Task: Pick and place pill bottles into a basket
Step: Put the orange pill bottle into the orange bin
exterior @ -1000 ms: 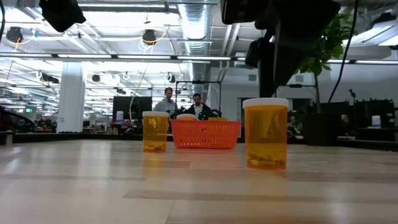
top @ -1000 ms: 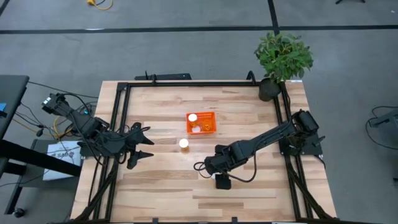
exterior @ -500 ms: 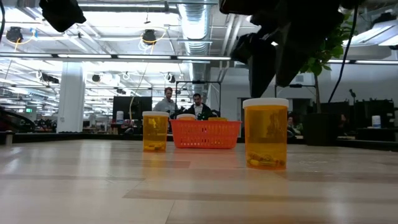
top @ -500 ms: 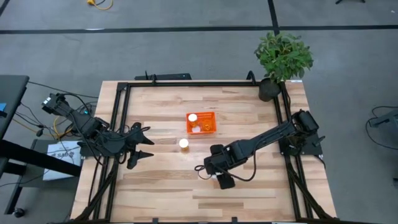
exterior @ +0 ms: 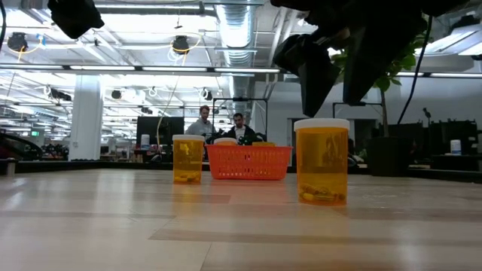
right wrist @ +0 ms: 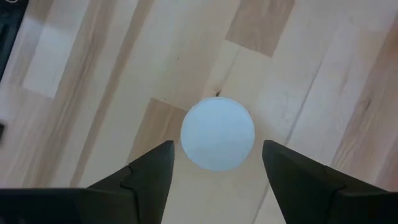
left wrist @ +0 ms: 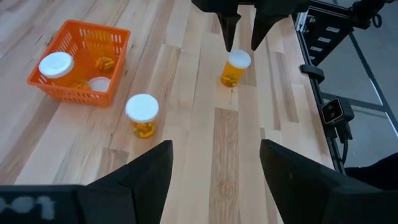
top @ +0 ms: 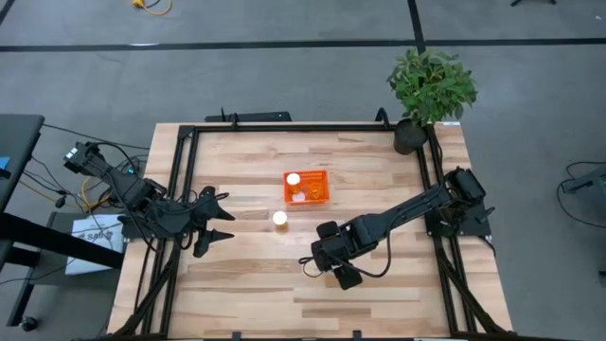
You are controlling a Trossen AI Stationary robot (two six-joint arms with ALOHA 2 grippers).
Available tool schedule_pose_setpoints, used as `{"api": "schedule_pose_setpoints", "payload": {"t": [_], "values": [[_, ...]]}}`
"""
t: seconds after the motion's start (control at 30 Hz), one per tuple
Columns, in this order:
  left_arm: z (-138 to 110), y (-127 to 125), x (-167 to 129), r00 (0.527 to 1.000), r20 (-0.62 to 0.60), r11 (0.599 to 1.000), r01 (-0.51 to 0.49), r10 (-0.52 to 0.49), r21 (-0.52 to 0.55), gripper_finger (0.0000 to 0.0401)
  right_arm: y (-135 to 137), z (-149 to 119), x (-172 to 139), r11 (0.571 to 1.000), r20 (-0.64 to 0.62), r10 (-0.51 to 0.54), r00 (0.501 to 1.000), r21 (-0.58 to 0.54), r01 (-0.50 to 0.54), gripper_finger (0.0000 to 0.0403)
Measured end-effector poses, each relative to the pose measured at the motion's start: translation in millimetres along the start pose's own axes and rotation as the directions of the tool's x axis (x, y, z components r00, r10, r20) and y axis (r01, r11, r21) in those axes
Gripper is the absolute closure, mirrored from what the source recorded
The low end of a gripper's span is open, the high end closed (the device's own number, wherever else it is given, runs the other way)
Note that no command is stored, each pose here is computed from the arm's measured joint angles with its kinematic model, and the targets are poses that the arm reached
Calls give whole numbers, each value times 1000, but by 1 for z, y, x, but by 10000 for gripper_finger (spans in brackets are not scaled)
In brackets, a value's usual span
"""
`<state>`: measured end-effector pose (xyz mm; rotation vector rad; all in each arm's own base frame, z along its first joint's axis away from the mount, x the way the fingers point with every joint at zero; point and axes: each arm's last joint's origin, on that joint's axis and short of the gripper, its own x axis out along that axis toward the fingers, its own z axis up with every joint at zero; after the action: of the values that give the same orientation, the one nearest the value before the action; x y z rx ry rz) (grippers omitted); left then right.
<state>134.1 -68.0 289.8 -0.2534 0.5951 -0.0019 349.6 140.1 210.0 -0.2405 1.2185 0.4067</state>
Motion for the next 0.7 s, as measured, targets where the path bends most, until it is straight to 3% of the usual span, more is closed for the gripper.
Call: {"api": "schedule_pose_setpoints", "payload": {"t": [0.3, 0.53, 0.7], "values": [[0, 0, 0, 1000, 0, 1000, -1, 1, 5, 170, -8, 0, -1, 995, 9, 71, 997, 67, -71, 154], [0, 0, 0, 1000, 0, 1000, 0, 0, 4, 170, -6, 1, 0, 997, 21, 39, 999, -73, -38, 154], [0, 0, 0, 1000, 1, 1000, -1, 1, 4, 170, -7, 7, -1, 998, 78, 35, 996, -61, -31, 154]]}}
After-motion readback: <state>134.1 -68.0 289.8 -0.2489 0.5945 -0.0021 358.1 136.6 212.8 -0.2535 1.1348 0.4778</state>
